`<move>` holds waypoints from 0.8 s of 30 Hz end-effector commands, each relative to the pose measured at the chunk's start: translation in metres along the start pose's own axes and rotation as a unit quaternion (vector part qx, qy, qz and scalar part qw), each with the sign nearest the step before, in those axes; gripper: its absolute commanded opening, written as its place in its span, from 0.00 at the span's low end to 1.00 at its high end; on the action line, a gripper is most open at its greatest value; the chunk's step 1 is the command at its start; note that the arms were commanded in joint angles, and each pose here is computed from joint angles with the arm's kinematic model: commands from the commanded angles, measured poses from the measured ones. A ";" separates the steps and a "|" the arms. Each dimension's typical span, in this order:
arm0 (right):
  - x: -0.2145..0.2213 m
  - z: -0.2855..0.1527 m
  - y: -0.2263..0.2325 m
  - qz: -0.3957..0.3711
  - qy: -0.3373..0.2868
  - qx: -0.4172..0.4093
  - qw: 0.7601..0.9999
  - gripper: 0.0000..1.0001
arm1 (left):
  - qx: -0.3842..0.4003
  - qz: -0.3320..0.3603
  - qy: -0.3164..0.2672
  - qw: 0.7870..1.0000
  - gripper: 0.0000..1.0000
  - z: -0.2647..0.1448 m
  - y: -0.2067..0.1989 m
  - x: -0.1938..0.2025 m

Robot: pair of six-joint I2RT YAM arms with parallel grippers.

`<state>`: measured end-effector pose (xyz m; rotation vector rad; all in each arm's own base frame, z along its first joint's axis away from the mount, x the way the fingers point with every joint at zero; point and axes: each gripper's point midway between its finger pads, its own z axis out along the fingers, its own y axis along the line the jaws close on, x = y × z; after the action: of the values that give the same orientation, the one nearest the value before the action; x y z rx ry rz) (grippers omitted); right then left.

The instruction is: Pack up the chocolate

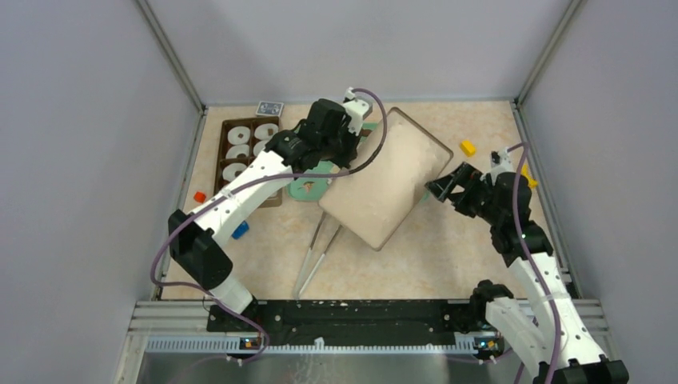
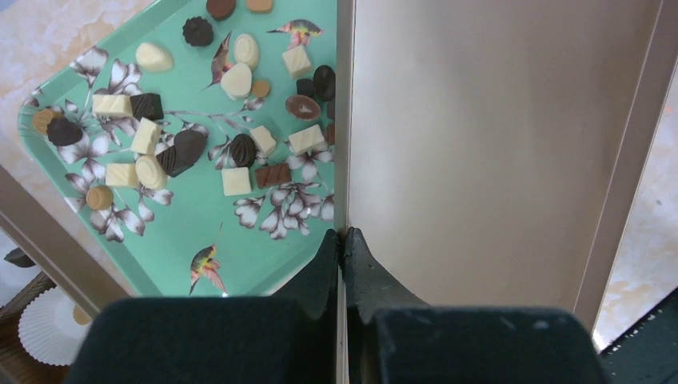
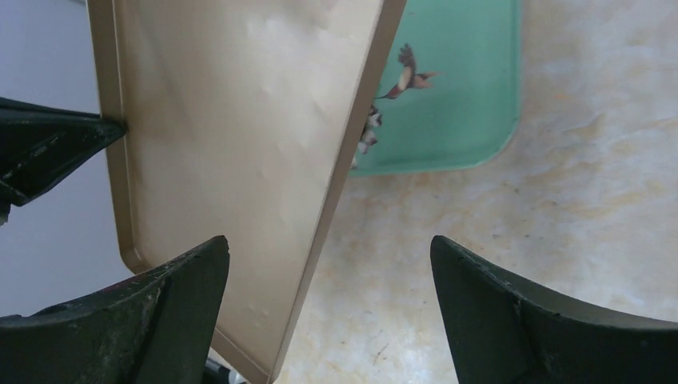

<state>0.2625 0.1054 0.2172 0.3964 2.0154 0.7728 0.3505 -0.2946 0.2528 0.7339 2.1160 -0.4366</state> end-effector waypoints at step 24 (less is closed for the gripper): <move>-0.007 -0.005 0.107 0.012 0.024 -0.326 0.945 0.00 | 0.159 -0.052 -0.109 0.980 0.82 -0.074 -0.043 -0.055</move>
<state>0.2629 0.1781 0.2734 0.0756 1.7423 1.3798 0.3118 -0.3020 0.2956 0.7261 2.0280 -0.7647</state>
